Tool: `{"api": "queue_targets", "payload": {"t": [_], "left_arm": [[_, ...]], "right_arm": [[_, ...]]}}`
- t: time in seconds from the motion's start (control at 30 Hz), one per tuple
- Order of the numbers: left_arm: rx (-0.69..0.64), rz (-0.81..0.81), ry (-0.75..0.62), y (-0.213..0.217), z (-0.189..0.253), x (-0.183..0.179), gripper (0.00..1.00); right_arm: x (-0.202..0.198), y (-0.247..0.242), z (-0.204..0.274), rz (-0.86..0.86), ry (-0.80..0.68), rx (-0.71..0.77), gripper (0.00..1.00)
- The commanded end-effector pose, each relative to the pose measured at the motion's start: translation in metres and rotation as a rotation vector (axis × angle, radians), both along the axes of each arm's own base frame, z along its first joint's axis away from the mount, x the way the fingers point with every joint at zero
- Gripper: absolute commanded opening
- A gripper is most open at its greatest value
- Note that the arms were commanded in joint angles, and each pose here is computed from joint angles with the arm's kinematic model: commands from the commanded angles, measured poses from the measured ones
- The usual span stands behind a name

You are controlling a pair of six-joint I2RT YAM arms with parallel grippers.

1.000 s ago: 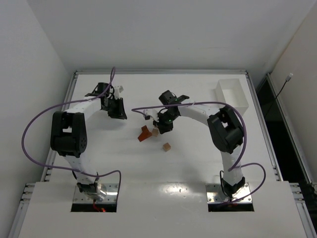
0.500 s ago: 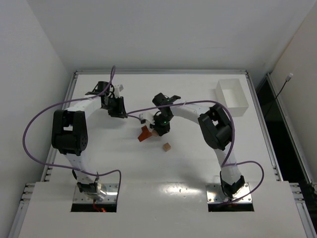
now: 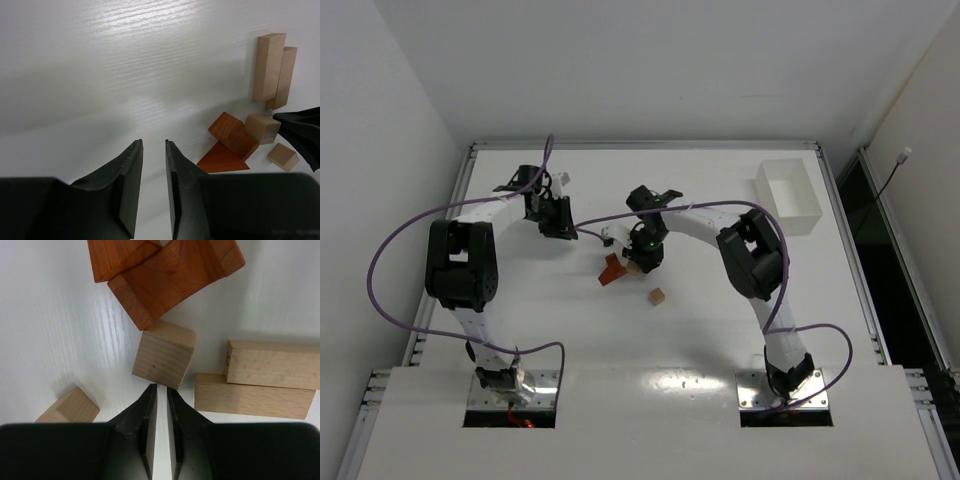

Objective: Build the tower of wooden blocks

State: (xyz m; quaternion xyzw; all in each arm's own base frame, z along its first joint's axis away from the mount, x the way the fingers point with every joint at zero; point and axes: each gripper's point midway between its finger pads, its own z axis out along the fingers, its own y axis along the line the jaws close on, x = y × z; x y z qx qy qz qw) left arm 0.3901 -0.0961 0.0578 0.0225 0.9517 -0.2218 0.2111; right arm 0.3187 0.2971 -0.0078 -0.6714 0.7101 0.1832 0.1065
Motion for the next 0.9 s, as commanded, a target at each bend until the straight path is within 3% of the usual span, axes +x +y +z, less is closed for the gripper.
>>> {"api": "queue_targets", "payload": {"t": [0.0, 0.87], "left_arm": [[-0.02, -0.002, -0.037, 0.001, 0.0113, 0.0117, 0.22], [-0.028, -0.006, -0.036, -0.0005, 0.0113, 0.0136, 0.26]], "right_arm": [[0.0074, 0.0021, 0.0024, -0.021, -0.002, -0.002, 0.12], [0.0155, 0.0007, -0.0005, -0.078, -0.003, -0.014, 0.29]]}}
